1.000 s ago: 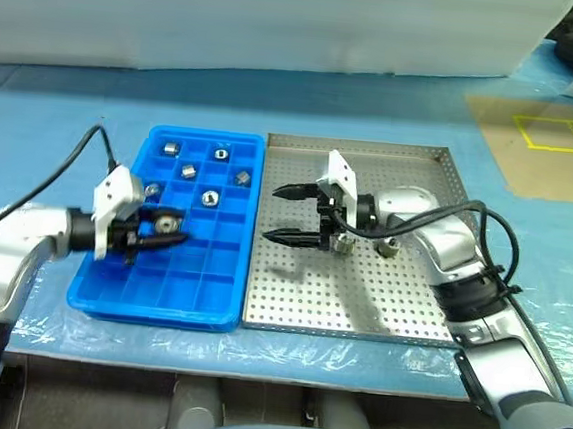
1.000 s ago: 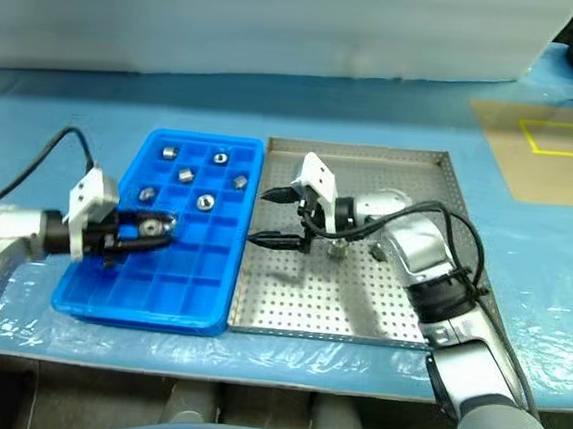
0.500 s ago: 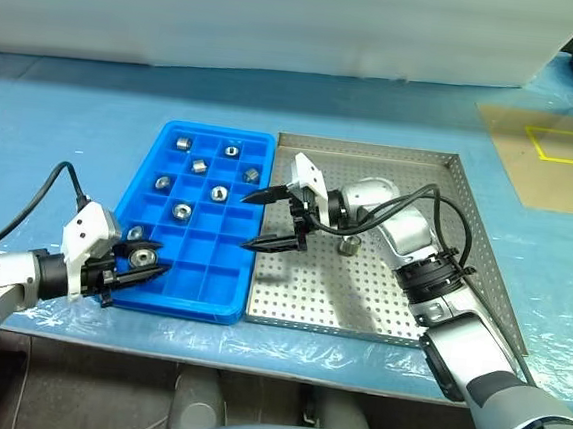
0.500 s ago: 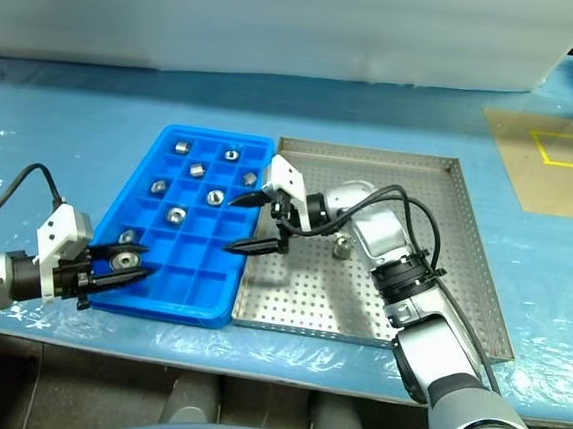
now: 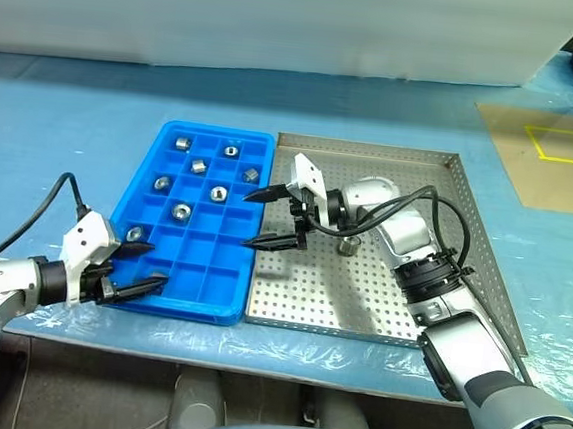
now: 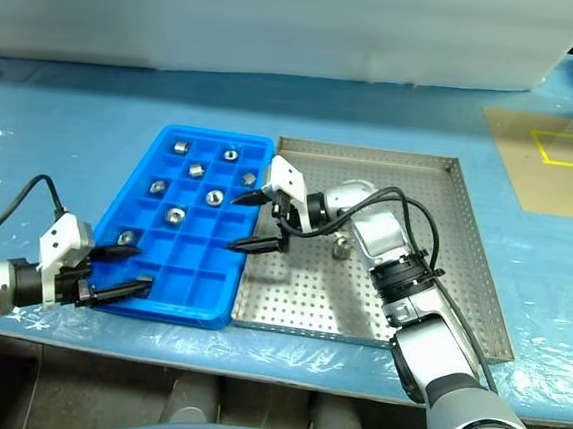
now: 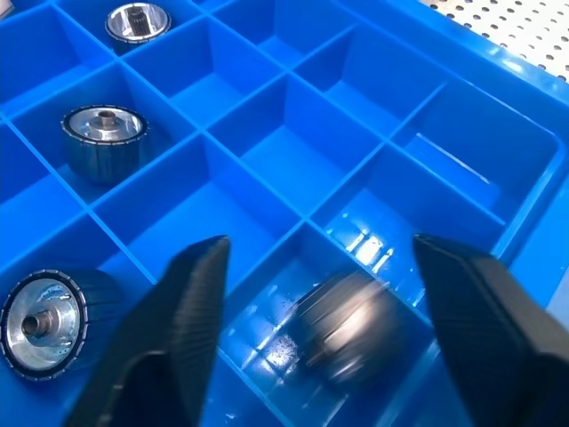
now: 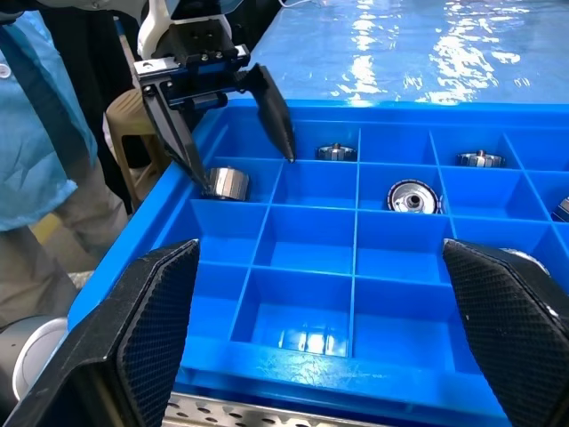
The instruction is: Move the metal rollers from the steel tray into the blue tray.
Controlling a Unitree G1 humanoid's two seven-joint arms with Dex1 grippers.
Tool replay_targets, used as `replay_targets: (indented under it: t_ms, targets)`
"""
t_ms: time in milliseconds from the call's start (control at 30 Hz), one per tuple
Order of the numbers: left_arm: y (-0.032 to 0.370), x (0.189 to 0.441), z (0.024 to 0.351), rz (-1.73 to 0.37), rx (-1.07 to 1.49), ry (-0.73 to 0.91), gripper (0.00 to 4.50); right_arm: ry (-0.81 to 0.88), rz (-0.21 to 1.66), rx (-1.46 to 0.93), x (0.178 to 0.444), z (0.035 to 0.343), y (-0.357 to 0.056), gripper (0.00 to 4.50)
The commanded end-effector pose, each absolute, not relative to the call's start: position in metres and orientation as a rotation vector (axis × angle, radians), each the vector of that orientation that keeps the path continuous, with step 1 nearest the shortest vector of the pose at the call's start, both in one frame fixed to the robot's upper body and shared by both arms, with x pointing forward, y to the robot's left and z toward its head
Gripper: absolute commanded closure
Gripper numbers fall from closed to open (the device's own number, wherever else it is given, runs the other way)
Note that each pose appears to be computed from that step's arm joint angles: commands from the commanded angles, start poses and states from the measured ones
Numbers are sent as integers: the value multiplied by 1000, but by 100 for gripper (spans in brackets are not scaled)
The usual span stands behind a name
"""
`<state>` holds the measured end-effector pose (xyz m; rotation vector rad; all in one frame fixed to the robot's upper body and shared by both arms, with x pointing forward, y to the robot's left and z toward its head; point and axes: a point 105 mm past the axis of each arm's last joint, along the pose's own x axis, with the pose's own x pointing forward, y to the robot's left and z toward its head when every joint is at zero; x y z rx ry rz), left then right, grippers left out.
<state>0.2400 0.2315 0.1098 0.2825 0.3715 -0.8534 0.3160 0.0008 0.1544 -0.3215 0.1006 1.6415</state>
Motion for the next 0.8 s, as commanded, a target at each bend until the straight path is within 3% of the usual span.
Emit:
replay_targets:
  t_ms: [33, 367, 500, 800]
  targets:
    - [228, 244, 118, -875, 318, 344, 13, 52, 1624, -313, 317, 164, -2, 0]
    - [179, 261, 159, -1014, 240, 149, 13, 129, 1446, -334, 331, 149, -49, 0]
    - [155, 271, 157, -1090, 218, 123, 13, 166, 1270, -381, 346, 132, -78, 0]
    - [136, 276, 148, -1184, 211, 137, 13, 204, 1207, -343, 334, 124, -95, 0]
